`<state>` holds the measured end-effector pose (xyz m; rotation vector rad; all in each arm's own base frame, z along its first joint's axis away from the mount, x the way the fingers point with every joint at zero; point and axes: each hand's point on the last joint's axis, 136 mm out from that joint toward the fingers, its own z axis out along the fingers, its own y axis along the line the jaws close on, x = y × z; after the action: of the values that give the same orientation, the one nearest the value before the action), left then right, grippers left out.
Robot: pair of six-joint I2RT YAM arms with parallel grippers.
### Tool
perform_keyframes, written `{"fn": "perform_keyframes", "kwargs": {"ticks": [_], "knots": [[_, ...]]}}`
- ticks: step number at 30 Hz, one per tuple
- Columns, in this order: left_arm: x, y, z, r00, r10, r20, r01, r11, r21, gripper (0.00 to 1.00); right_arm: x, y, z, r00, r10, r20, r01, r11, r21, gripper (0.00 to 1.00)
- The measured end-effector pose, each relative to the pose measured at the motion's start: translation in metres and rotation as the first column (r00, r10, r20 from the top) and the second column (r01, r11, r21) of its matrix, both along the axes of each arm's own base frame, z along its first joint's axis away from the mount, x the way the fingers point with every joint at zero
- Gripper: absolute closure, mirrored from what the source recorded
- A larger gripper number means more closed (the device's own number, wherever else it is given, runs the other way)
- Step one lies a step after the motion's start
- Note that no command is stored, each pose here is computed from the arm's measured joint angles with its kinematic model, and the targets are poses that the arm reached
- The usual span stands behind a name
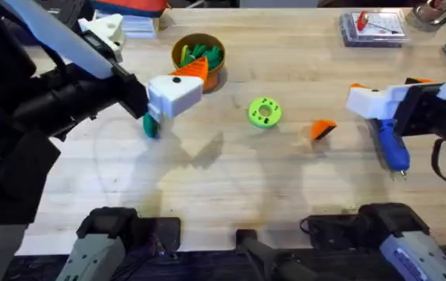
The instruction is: Pick up the gripper from the table and insert it into the empty holder that is missing its gripper. Then pick up a screw, insert it into the mounting hole, and use the screwdriver to tighten it. Finally, clean up the table by picking up the vegetable and placing it into the bucket.
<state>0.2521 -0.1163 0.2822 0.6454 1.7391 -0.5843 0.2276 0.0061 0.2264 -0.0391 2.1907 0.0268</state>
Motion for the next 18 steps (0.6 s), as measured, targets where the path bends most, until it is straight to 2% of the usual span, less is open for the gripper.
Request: {"fn": "perform_keyframes", "kwargs": {"ticks": [5,9,13,15,18], "knots": [[-0.001,-0.001,0.0,1.0,-0.008,0.015,0.008,1.0,0.008,0.014,0.0,0.0,0.0,1.0,0.0,0.0,0.0,1.0,0.0,0.007],[-0.012,-0.01,0.0,0.99,-0.048,0.129,0.046,0.999,0.019,0.015,0.0,0.0,0.0,1.0,0.0,0.0,0.0,1.0,0.0,0.008],[-0.031,-0.019,-0.018,0.966,-0.087,0.242,0.084,0.996,0.023,0.014,0.0,0.0,0.0,1.0,0.0,0.0,0.0,1.0,0.0,0.008],[-0.039,-0.022,-0.027,0.954,-0.093,0.286,0.096,0.995,0.005,0.014,0.0,0.0,0.0,1.0,0.0,0.0,0.0,1.0,0.0,0.008],[-0.047,-0.023,-0.043,0.952,-0.079,0.296,0.097,0.994,-0.045,0.016,0.0,0.0,0.0,1.0,0.002,0.0,-0.002,1.0,-0.002,0.008]]}}
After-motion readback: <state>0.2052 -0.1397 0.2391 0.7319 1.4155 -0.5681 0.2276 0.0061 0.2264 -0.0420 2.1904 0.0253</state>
